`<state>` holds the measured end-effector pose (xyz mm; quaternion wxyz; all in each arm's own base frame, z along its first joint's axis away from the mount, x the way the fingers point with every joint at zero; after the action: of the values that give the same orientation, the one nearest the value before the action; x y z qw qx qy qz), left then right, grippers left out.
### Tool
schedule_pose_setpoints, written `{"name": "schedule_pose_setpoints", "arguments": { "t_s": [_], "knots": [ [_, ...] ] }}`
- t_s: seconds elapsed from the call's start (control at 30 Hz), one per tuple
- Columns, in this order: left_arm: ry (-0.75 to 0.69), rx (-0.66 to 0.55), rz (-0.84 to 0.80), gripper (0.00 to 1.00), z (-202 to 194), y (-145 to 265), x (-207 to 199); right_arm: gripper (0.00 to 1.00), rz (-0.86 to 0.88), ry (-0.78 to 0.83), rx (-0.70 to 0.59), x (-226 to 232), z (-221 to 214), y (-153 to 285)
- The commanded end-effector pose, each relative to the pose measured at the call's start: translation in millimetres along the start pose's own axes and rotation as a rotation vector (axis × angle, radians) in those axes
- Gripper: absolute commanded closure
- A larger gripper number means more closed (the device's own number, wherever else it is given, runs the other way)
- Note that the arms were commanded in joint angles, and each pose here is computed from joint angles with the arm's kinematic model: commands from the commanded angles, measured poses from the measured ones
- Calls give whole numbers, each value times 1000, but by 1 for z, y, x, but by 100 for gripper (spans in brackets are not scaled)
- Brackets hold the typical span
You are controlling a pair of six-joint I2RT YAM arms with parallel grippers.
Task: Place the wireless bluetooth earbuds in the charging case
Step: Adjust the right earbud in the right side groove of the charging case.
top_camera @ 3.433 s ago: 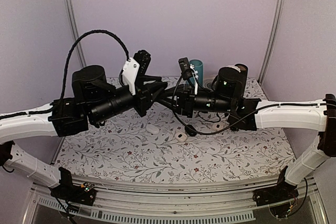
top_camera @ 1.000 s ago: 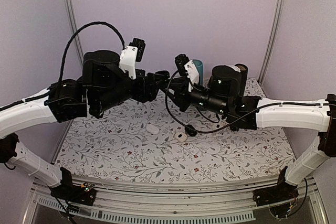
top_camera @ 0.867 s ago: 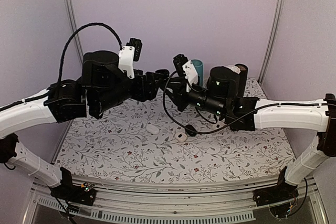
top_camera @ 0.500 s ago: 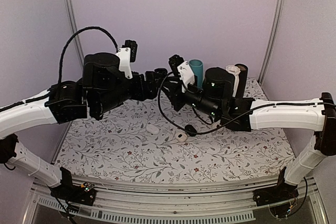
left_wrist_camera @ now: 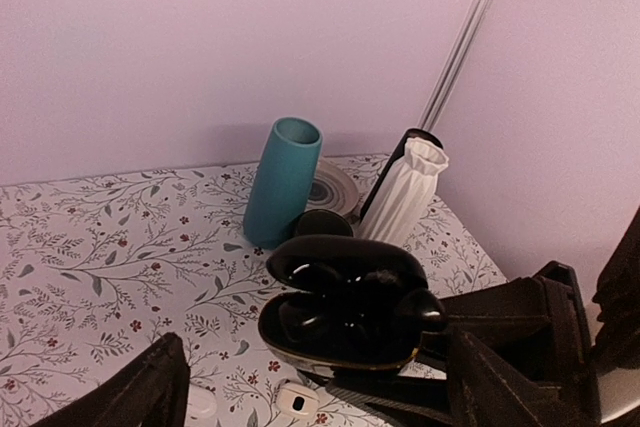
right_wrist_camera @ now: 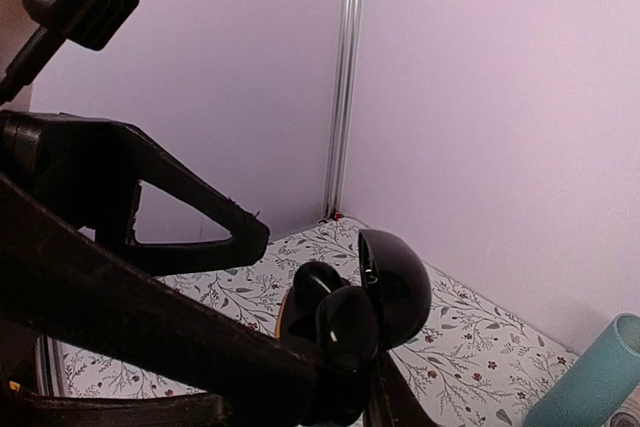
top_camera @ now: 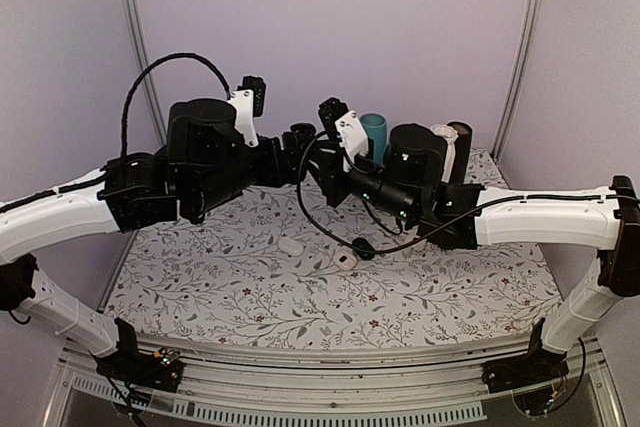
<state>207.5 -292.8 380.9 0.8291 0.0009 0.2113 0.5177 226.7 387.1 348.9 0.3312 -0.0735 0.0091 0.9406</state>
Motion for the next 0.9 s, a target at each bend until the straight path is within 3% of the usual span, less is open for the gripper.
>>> {"name": "schedule_pose_setpoints", "arguments": {
  "t_s": [0.0, 0.87],
  "knots": [
    [13, -11, -43, 10, 6, -4, -5, 97, -4, -9, -43, 2, 14, -2],
    [75, -31, 53, 15, 11, -15, 22, 97, 18, -5, -42, 9, 16, -4]
  ]
}}
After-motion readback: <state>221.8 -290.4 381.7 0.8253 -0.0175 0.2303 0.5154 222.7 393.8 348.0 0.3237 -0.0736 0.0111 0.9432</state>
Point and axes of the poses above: each gripper's point midway between its finger pads, its own y axis back along the fingers, its own x axis along the line the jaws close on, z = x × y, the point moved 7 cm from there along y, back along the fingers, and after that the axes turned 4 degrees about y, right-handed, at the moved point
